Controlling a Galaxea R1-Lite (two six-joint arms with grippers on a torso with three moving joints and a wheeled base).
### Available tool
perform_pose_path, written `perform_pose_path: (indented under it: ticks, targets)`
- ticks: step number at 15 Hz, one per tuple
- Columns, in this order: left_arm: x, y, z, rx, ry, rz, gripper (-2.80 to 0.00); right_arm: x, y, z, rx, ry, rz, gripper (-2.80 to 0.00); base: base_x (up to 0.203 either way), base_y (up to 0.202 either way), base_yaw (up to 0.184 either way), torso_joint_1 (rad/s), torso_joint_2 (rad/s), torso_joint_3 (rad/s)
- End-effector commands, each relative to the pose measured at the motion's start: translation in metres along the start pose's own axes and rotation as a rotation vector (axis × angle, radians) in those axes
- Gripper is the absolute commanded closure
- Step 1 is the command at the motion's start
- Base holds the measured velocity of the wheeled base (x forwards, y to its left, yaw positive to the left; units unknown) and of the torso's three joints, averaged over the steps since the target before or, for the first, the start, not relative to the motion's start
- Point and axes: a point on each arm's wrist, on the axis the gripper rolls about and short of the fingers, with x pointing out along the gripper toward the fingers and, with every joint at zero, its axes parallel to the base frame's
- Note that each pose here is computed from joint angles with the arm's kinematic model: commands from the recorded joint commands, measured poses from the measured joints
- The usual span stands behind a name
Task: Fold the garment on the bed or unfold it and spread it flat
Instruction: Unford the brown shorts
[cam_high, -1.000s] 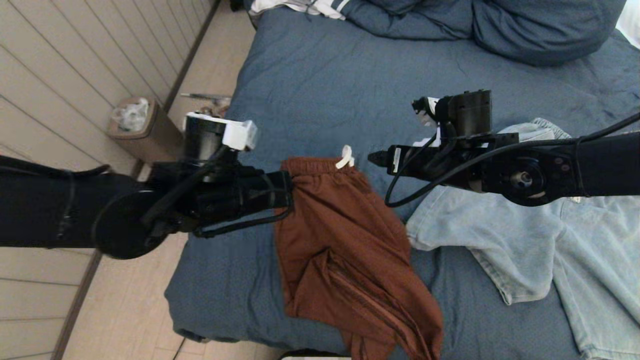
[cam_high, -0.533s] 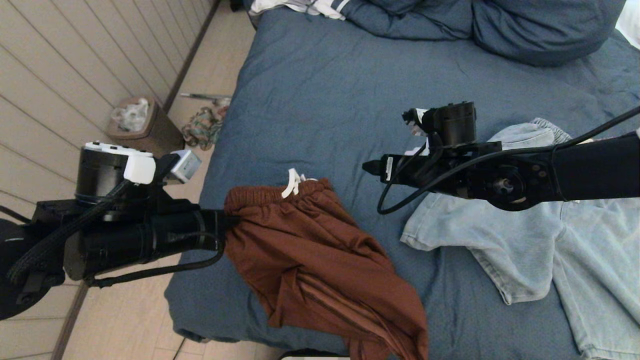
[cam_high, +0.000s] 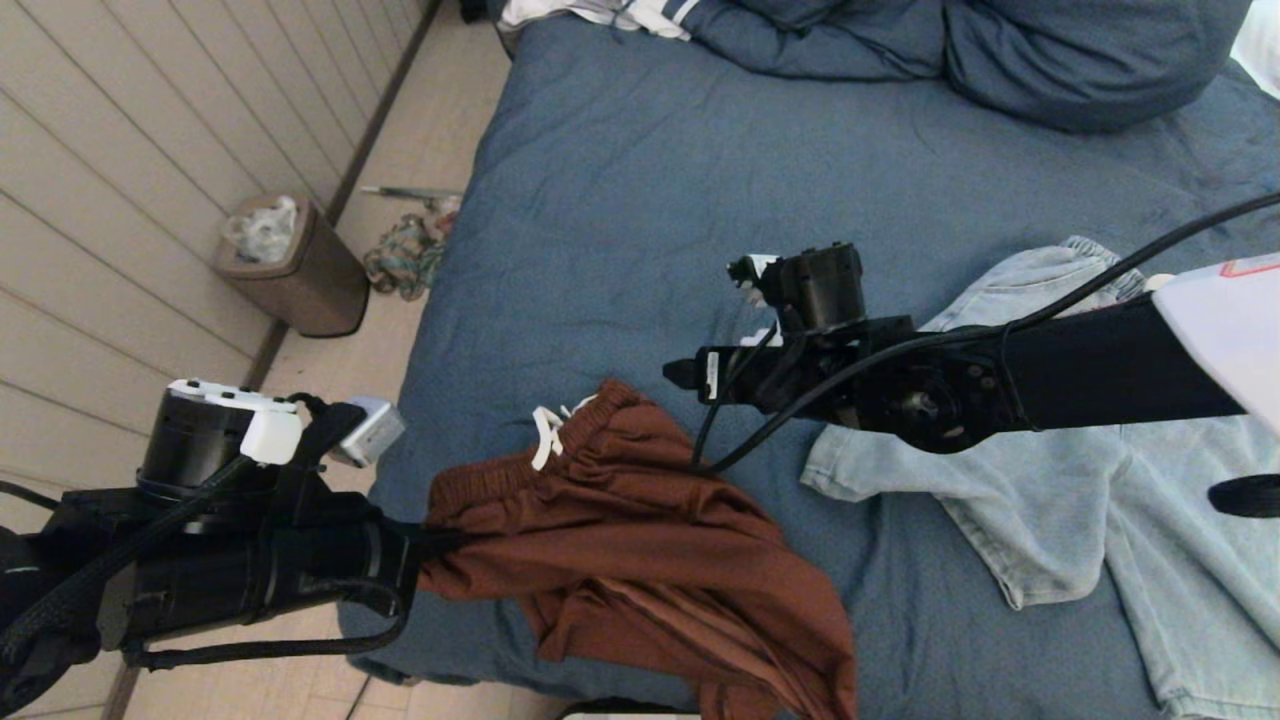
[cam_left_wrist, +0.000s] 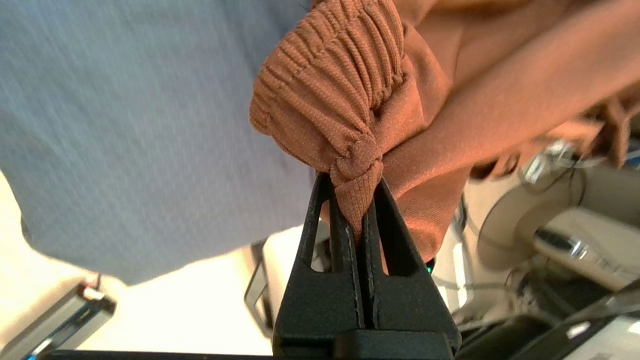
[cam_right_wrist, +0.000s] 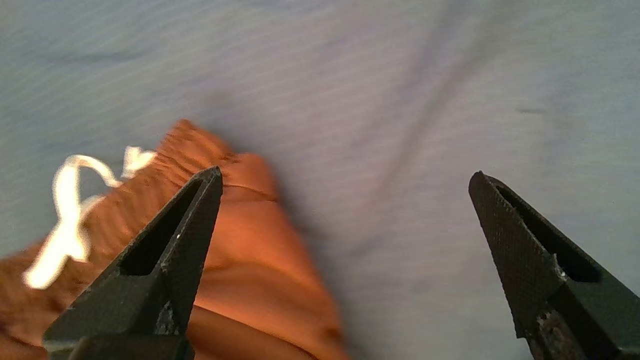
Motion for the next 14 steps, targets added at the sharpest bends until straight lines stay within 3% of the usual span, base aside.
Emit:
perform_pose_path:
  ticks: [1, 7, 9, 14]
  targets:
    - [0.005, 0.002, -0.011, 0.002, 0.045, 0.002, 0.0, 0.017, 0.02, -0.013, -0.022, 0.029, 0.036, -2.8, 0.0, 0.0, 0.0, 0.0, 0.0, 0.0]
    - [0.008, 0.003, -0.024, -0.008, 0.093, -0.009, 0.0, 0.038, 0.063, -0.039, -0.075, 0.099, 0.107, -2.8, 0.0, 0.0, 0.0, 0.0, 0.0, 0.0]
    - [0.008, 0.002, -0.023, -0.014, 0.092, -0.05, 0.0, 0.042, 0.065, -0.045, -0.08, 0.111, 0.11, -2.8, 0.0, 0.0, 0.0, 0.0, 0.0, 0.0]
    - [0.008, 0.002, -0.023, -0.015, 0.089, -0.056, 0.0, 0.052, 0.068, -0.059, -0.094, 0.14, 0.107, -2.8, 0.0, 0.0, 0.0, 0.0, 0.0, 0.0]
